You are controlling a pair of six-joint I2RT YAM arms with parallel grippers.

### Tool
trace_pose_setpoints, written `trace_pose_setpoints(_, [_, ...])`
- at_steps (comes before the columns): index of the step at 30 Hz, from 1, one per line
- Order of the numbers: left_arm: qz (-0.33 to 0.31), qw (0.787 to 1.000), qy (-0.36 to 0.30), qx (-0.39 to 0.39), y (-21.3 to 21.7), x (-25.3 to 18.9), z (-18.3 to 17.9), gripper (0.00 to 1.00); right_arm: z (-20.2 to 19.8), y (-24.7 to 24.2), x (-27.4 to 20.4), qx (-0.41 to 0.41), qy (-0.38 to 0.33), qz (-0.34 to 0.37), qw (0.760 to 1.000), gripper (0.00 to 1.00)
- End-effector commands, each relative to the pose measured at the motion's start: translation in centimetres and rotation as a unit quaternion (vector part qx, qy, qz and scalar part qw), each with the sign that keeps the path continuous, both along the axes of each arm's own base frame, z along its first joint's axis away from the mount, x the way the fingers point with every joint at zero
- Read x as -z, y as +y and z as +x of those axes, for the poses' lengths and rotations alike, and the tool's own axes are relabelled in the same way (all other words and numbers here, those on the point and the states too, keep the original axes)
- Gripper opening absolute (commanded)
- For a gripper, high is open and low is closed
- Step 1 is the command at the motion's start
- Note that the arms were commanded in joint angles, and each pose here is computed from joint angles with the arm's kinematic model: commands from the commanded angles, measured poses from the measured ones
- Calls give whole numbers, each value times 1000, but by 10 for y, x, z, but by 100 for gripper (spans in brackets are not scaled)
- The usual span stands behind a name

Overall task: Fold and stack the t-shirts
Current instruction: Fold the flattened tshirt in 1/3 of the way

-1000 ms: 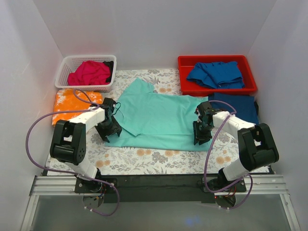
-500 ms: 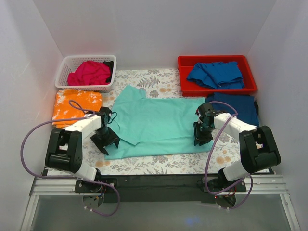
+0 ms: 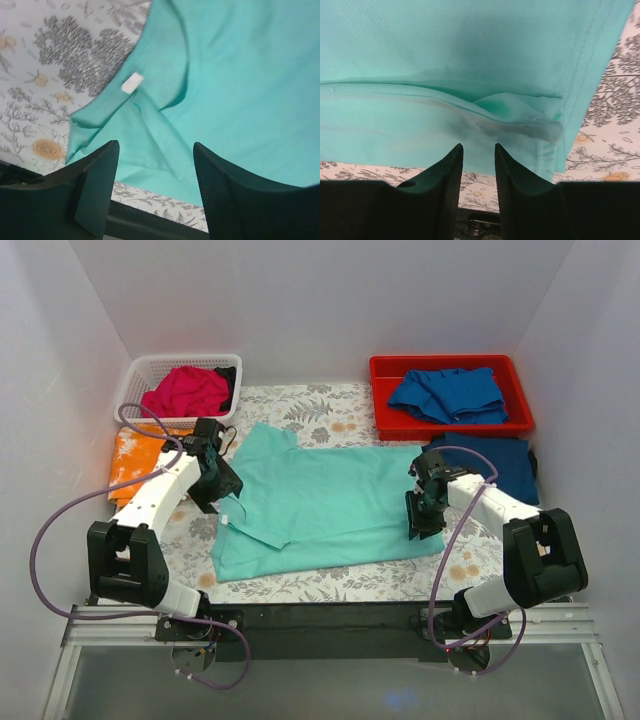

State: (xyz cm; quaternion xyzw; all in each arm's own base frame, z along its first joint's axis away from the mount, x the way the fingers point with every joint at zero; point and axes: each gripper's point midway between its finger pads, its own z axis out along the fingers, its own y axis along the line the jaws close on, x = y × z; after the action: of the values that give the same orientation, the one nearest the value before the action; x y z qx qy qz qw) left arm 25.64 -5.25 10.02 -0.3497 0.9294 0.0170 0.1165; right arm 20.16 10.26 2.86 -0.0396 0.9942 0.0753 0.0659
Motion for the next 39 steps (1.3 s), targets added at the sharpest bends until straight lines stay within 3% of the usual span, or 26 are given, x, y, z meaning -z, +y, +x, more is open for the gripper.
trace_pose_setpoints(1, [2, 999, -2, 48, -1, -10, 9, 59, 26, -4, -25, -4, -54, -19, 998, 38])
trace_pose_setpoints(5, [-11, 996, 40, 83, -12, 11, -9, 54, 54, -7, -48, 6, -102, -37, 994, 39])
trace_pose_setpoints(8, [-62, 991, -3, 121, -35, 2, -9, 51, 72, -5, -61, 9, -125, -42, 991, 40])
trace_pose_setpoints(12, [-131, 970, -26, 204, -75, 5, -18, 47, 105, 3, -73, 17, -145, -43, 988, 42])
trace_pose_setpoints(17, [-173, 941, 10, 289, -115, 21, -38, 47, 128, 14, -75, 18, -147, -36, 988, 42])
trace_pose_setpoints(23, [-178, 935, 29, 304, -121, 32, -47, 48, 136, 19, -75, 21, -145, -31, 989, 41])
trace_pose_setpoints(39, [-119, 941, 103, 301, -92, 61, -70, 48, 134, 25, -64, 35, -123, -20, 992, 40])
